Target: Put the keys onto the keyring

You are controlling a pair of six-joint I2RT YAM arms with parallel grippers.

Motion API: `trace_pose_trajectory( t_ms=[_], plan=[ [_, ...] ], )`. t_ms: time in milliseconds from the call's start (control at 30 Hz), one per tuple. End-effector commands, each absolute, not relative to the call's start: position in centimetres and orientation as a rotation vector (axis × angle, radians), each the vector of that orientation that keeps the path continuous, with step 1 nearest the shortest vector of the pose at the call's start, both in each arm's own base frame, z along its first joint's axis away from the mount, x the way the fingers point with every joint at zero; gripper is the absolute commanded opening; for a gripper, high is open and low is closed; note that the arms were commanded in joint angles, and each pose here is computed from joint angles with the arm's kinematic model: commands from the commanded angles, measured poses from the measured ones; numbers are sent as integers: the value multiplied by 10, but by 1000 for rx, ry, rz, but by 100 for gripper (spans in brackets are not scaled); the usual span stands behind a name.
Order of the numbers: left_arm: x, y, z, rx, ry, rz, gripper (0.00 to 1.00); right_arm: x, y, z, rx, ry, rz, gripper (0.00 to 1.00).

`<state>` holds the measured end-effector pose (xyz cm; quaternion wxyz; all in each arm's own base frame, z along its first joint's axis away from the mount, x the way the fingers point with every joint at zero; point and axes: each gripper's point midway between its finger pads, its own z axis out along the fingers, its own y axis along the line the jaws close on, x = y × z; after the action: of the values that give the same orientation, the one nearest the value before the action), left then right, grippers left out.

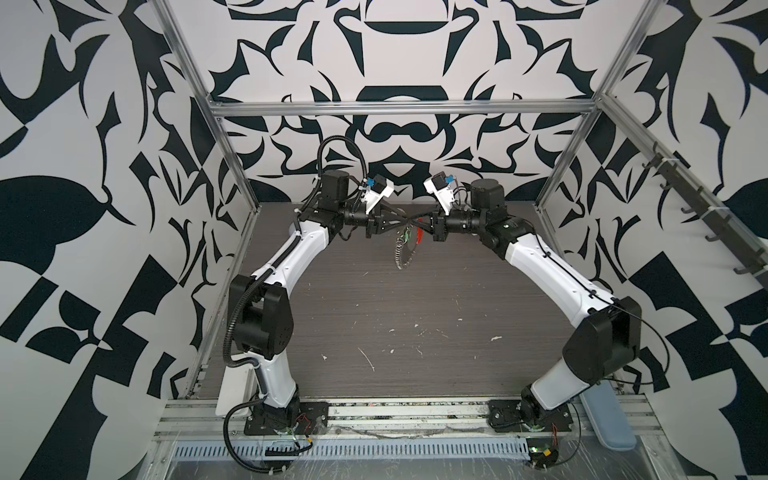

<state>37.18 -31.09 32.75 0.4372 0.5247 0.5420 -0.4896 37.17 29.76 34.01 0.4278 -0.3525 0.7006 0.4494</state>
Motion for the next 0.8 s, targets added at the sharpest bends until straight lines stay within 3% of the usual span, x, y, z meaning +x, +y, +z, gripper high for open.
trace_pose_trajectory(
  t_ms=[0,133,433,567,767],
  plan=[
    [367,-317,335,1328,1311,-1262,16,358,299,380,-921,1618,1121,0],
    [364,-317,330,1330,1322,-1289,0,359,299,380,-915,1620,1117,0],
    [364,-315,331,1313,1320,-1260,0,376,289,386,-758,1651,1072,0],
    [383,-313,346,1158,1317,-1177,0,390,275,392,-568,1648,1102,28],
    [405,-300,377,805,1252,-1170,0,397,266,388,-421,1645,1232,35]
  ],
)
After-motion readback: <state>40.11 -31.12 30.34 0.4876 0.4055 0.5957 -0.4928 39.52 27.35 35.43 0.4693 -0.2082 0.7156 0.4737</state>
